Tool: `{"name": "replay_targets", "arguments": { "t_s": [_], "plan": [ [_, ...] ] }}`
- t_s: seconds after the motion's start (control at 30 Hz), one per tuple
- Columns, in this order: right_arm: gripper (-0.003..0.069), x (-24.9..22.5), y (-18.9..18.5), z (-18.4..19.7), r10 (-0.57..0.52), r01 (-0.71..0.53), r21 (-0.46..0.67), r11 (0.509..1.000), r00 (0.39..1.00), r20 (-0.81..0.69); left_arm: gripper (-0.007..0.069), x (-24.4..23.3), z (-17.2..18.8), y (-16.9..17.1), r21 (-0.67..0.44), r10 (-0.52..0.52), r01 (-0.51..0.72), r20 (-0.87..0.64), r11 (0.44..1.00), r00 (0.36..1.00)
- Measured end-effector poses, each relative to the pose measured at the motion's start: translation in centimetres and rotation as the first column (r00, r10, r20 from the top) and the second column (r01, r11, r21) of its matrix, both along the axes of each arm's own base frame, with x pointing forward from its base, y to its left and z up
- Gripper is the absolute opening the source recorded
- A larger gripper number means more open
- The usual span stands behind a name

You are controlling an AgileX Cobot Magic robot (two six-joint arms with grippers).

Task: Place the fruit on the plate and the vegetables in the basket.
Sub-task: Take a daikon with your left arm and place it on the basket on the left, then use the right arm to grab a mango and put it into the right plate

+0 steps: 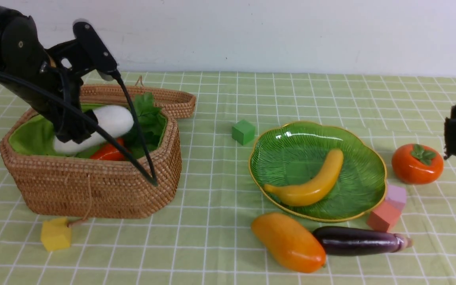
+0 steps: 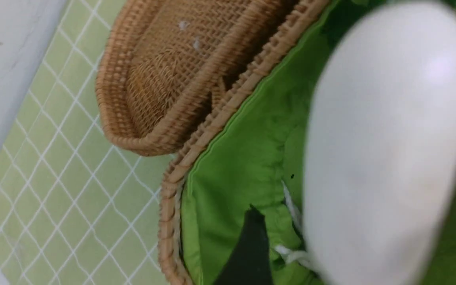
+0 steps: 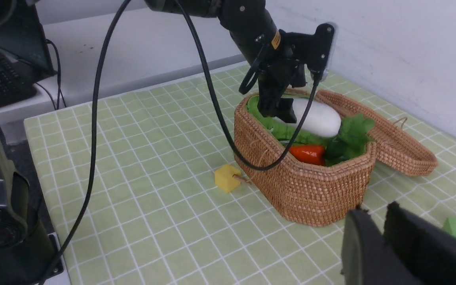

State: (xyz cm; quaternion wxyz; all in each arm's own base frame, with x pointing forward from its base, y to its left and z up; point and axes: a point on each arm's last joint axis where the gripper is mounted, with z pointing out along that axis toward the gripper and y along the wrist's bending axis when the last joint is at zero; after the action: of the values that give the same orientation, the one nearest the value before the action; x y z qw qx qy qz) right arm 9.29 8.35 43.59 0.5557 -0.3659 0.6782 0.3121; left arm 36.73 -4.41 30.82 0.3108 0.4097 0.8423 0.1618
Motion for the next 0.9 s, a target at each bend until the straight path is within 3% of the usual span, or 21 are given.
{"name": "replay_targets", "arguments": {
  "t_s": [0.17,0.23,0.3,0.33,0.37,0.4,0.43,0.47,0.5,0.63,0.77,0.9],
  "plan": [
    [0.0095,-0.1,0.0,-0.1,0.001,-0.001,-0.004,1.0,1.0,-0.025,0.0635,-2.0,2.5,0.0,-0.111,0.071,-0.069,0.01,0.991,0.997],
    [0.0095,-0.1,-0.1,-0.3,-0.01,0.01,-0.001,1.0,0.998,-0.066,0.0575,-3.0,3.8,-0.4,-0.234,0.117,-0.111,0.012,0.966,0.993],
    [0.0095,0.0,-0.2,-0.6,-0.03,0.029,-0.008,1.0,0.992,-0.124,0.0474,-4.3,5.2,-1.1,-0.396,0.159,-0.15,-0.009,0.906,0.987],
    [0.0095,0.0,-0.2,-0.7,-0.037,0.035,-0.016,0.999,0.99,-0.135,0.0448,-4.5,5.5,-1.2,-0.413,0.165,-0.155,-0.011,0.897,0.986],
    [0.0095,0.0,-0.3,-1.1,-0.057,0.051,-0.035,0.998,0.982,-0.183,0.0328,-5.5,6.3,-2.0,-0.502,0.171,-0.169,-0.042,0.848,0.984],
    [0.0095,0.0,-0.4,-1.2,-0.064,0.057,-0.044,0.997,0.98,-0.187,0.0311,-5.7,6.5,-2.2,-0.51,0.166,-0.167,-0.048,0.844,0.985],
    [0.0095,0.0,-0.5,-1.4,-0.079,0.067,-0.06,0.996,0.974,-0.215,0.0241,-6.3,6.8,-2.7,-0.541,0.154,-0.168,-0.071,0.824,0.986],
    [0.0095,0.1,-0.8,-1.9,-0.124,0.102,-0.092,0.99,0.953,-0.276,0.0083,-7.8,7.3,-4.2,-0.568,0.105,-0.159,-0.126,0.808,0.986],
    [0.0095,0.1,-0.9,-2.2,-0.151,0.123,-0.104,0.987,0.937,-0.314,0.0015,-8.8,7.4,-5.0,-0.577,0.074,-0.153,-0.158,0.802,0.985],
    [0.0095,0.7,-1.2,-2.8,-0.224,0.196,-0.108,0.975,0.872,-0.435,-0.0013,-13.2,7.1,-7.3,-0.604,0.004,-0.143,-0.227,0.784,0.974],
    [0.0095,2.6,-0.9,-3.6,-0.242,0.211,-0.12,0.97,0.817,-0.524,-0.0013,-17.6,6.5,-7.4,-0.636,-0.032,-0.091,-0.18,0.766,0.983],
    [0.0095,5.9,-0.2,-5.6,-0.252,0.188,-0.168,0.968,0.734,-0.631,-0.0013,-22.7,5.6,-6.5,-0.716,-0.082,-0.018,-0.105,0.698,0.991]
  ]
}}
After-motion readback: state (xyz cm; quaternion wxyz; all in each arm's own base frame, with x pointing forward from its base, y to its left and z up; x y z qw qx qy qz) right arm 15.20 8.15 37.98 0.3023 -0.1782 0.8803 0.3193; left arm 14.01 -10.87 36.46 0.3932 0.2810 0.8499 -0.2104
